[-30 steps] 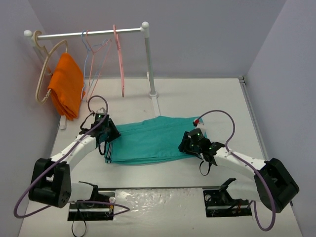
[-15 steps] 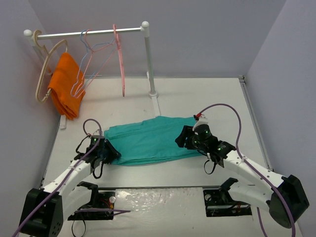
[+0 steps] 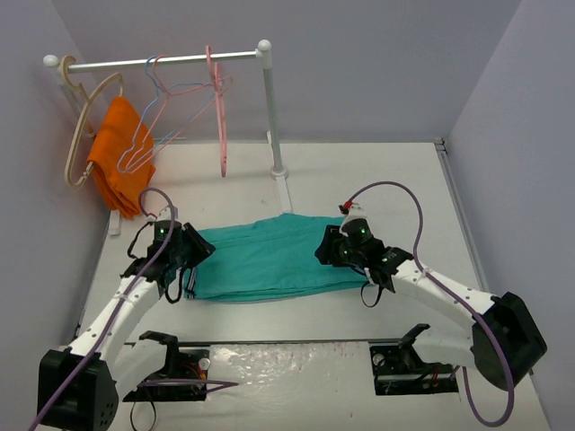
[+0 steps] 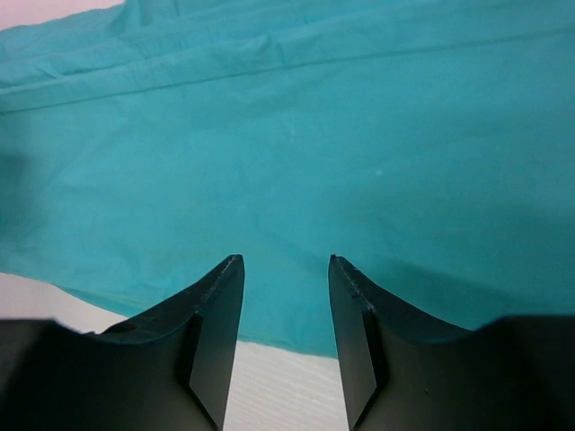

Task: Place the trousers on the hanger
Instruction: Fold the trousers at the center of the board, then pick up the hanger from the clothesline.

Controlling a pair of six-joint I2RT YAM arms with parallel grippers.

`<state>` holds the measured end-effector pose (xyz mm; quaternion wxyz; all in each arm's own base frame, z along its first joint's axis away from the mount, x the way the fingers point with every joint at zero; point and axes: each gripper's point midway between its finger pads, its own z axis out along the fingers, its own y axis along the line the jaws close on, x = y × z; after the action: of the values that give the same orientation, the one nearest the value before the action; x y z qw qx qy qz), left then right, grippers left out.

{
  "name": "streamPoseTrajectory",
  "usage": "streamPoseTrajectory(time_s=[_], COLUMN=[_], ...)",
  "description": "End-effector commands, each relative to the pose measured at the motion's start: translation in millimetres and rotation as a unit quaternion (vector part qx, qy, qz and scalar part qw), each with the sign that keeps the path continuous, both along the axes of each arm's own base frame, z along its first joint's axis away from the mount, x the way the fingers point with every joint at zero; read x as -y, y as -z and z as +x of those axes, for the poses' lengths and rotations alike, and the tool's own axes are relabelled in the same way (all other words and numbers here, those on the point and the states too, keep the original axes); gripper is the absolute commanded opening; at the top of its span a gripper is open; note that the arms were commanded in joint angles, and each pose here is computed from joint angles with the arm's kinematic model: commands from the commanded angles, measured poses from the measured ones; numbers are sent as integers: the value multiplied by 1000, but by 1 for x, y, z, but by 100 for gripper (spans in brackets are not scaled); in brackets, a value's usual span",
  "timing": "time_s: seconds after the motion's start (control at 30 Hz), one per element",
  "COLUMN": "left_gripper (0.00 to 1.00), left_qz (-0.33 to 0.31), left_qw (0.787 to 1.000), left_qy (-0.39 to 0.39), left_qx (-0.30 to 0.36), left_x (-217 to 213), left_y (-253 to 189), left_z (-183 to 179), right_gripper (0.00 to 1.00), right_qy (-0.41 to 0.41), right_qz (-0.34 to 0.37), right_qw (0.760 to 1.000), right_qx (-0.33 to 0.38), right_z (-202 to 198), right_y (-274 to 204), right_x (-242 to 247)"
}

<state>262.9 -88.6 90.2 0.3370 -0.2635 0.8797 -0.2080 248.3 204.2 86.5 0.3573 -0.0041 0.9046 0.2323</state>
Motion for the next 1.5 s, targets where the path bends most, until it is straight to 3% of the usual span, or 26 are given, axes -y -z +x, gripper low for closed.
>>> streamPoseTrajectory(time_s=[0.0, 0.23, 0.4, 0.53, 0.73, 0.87, 1.03, 1.07, 1.17, 1.27, 1.37, 1.47], left_gripper=[26, 25, 25, 25, 26, 34, 59, 69, 81, 82, 82, 83], left_qz=[6, 26, 25, 27, 28, 49, 84, 95, 120, 161, 183, 219], left_qw=[997, 999, 996, 993, 995, 993, 981, 972, 963, 955, 940, 941], left_qy=[34, -13, -90, -118, -88, -39, 10, 21, 70, 117, 116, 121], left_qx=[66, 29, -2, -8, 41, 99, 176, 213, 230, 220, 262, 228], left_x=[11, -7, -42, -59, -52, -38, -26, -24, -7, 15, 26, 31], left_y=[-35, 8, 41, 43, -13, -78, -166, -205, -260, -277, -330, -319], left_z=[52, 76, 68, 65, 65, 58, 56, 60, 83, 108, 134, 176], right_gripper=[37, 28, 26, 26, 32, 40, 56, 58, 65, 68, 71, 72], right_qy=[-26, -5, 44, 86, 94, 104, 104, 99, 90, 87, 89, 86], right_qz=[43, 42, 20, -8, -66, -89, -105, -114, -106, -99, -99, -96], right_qw=[997, 998, 999, 996, 993, 988, 982, 982, 981, 981, 979, 980], right_qx=[63, 43, 13, 4, 24, 70, 119, 110, 132, 144, 153, 152], right_z=[44, 87, 97, 100, 102, 103, 92, 85, 75, 68, 64, 60], right_y=[-35, 5, 42, 51, 16, -35, -88, -88, -112, -125, -132, -132], right_x=[-33, -32, 1, 35, 57, 71, 85, 89, 90, 92, 95, 95])
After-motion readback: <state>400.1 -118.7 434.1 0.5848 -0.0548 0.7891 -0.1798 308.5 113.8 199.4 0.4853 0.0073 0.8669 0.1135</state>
